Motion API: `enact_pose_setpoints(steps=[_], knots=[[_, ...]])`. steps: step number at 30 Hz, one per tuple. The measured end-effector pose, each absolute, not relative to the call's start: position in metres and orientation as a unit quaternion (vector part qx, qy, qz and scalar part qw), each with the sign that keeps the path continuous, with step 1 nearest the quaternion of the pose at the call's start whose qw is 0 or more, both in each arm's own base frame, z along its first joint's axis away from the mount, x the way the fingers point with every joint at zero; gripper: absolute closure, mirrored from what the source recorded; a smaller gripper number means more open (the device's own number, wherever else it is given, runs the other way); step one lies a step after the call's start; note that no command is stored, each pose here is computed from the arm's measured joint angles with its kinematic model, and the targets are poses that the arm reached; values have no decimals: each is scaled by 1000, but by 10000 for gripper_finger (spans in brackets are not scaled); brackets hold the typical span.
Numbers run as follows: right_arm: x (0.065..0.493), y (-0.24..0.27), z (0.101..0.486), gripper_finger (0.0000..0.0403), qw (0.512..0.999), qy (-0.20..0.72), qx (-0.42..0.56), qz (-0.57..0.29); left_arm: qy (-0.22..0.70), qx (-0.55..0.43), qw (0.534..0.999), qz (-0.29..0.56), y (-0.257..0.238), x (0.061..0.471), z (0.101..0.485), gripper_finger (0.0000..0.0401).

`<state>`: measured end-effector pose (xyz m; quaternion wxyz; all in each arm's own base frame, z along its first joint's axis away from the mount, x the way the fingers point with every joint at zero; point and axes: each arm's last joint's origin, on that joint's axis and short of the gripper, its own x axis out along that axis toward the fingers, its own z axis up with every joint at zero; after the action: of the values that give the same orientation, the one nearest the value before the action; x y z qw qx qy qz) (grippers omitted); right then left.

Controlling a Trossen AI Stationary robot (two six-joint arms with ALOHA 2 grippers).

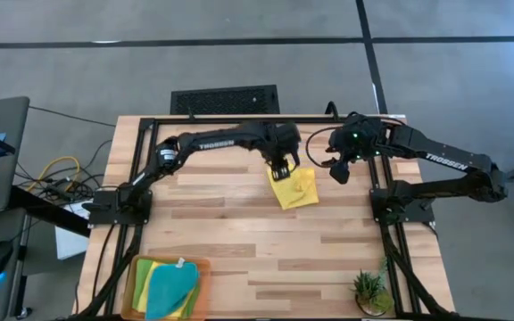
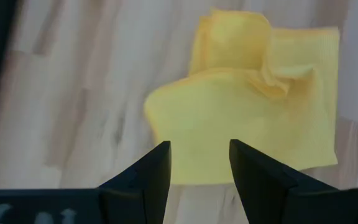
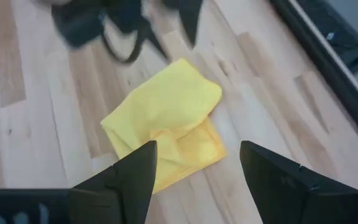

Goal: Fold microfiber towels
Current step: Fold the yellow microfiber towel

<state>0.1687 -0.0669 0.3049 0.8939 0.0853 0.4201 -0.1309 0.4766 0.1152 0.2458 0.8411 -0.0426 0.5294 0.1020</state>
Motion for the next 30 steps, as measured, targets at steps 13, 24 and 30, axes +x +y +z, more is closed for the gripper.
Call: enact_pose_setpoints(steps=[13, 24, 30], knots=[[220, -88, 261, 148, 867, 480, 119, -67, 535, -52, 822, 188, 117, 422, 328, 246], [265, -121, 196, 148, 808, 508, 274, -114, 539, -56, 805, 243, 105, 378, 372, 246], [285, -146, 176, 148, 790, 514, 302, -145, 533, -56, 808, 246, 104, 373, 378, 246]])
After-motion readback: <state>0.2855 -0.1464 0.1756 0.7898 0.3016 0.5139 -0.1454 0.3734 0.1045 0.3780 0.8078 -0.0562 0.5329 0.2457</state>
